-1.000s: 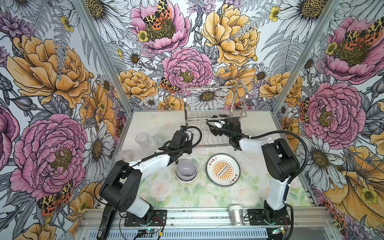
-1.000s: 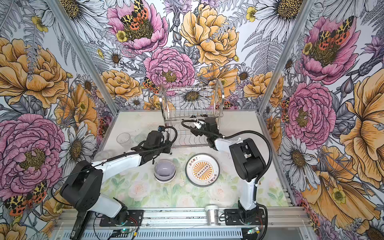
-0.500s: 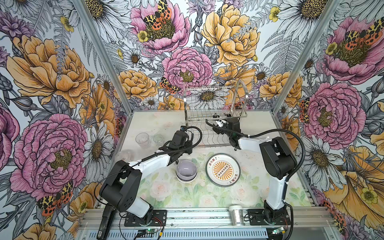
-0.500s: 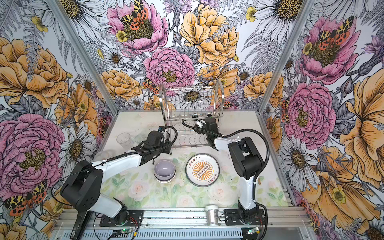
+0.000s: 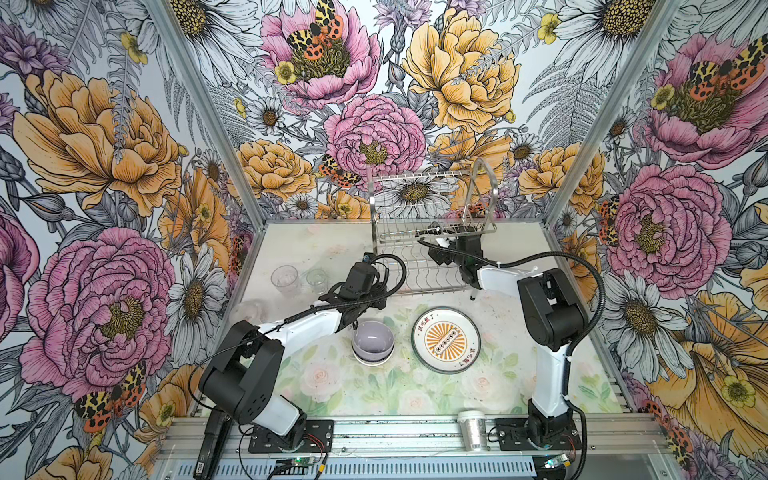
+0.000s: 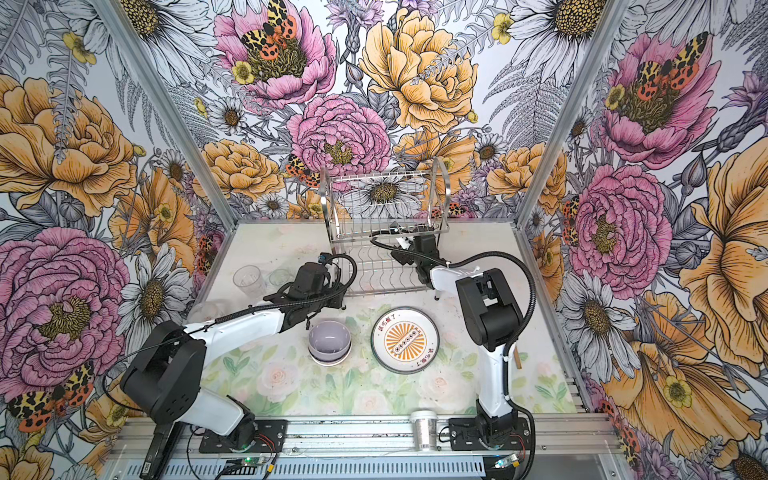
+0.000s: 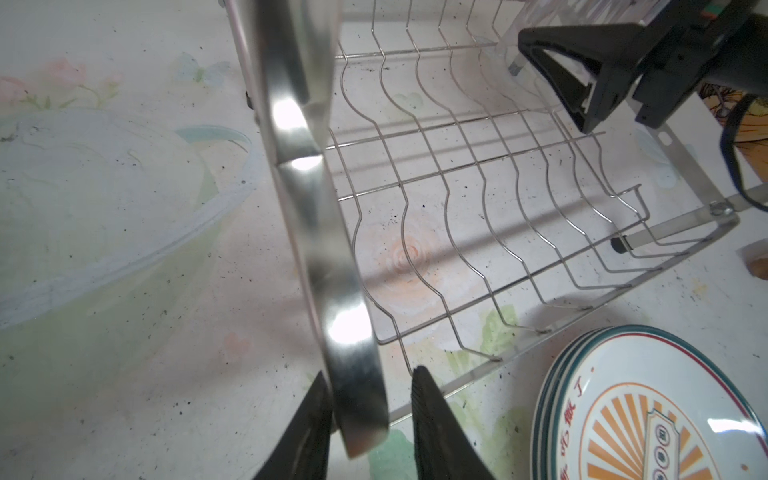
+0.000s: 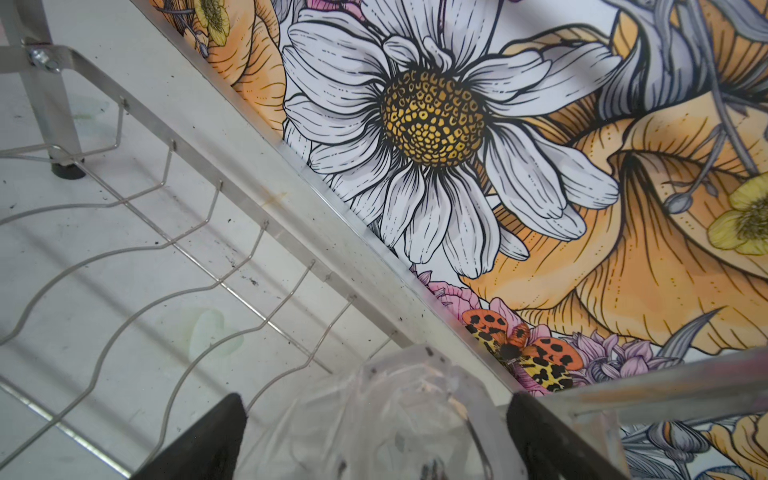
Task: Unload the mixed dishes from the dish rack
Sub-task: 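Close the right gripper on the clear cup while the left waits by the rack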
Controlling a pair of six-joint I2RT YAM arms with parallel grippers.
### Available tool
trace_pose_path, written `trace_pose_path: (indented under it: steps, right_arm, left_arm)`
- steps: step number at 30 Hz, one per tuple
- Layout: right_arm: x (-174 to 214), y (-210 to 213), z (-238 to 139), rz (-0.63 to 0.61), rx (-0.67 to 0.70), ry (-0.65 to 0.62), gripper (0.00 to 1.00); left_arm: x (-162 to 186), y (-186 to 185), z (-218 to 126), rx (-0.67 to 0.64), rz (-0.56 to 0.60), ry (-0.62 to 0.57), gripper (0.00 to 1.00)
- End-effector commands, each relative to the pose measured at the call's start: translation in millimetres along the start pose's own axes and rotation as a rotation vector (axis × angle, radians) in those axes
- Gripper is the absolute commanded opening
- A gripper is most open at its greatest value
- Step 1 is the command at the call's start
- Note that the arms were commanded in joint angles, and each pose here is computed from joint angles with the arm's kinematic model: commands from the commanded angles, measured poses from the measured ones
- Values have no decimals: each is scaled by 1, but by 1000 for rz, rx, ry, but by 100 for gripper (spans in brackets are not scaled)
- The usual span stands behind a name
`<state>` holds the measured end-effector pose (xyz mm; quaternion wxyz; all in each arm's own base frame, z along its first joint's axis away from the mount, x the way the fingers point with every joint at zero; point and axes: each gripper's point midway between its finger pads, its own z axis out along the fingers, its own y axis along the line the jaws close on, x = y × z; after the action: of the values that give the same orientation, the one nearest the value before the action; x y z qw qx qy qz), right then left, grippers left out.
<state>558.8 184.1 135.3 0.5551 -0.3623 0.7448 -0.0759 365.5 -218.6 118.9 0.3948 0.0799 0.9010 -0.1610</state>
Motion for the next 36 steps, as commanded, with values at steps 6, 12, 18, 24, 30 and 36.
trace_pose_path:
  steps: [6, 12, 18, 24, 30, 36]
  right_arm:
    - [10, 19, 9, 46, -122, 17, 92]
    - [4, 23, 0, 83, -131, -35, 82]
    - [-8, 20, -8, 123, -121, -100, 71]
    - [-15, 13, -14, 147, -98, -132, 57]
    - [-31, 9, -28, 176, -84, -218, 43]
    - [-54, 4, -43, 248, -98, -314, 29]
  left_arm:
    - [-1, -6, 2, 9, 5, 6, 34]
    - [-2, -6, 3, 8, 3, 5, 34]
    - [-2, -7, 3, 8, 4, 4, 35]
    - [-2, -7, 2, 4, 3, 2, 35]
    - [-4, -7, 2, 1, -6, -3, 37]
    - [-6, -7, 5, -5, -11, -7, 37]
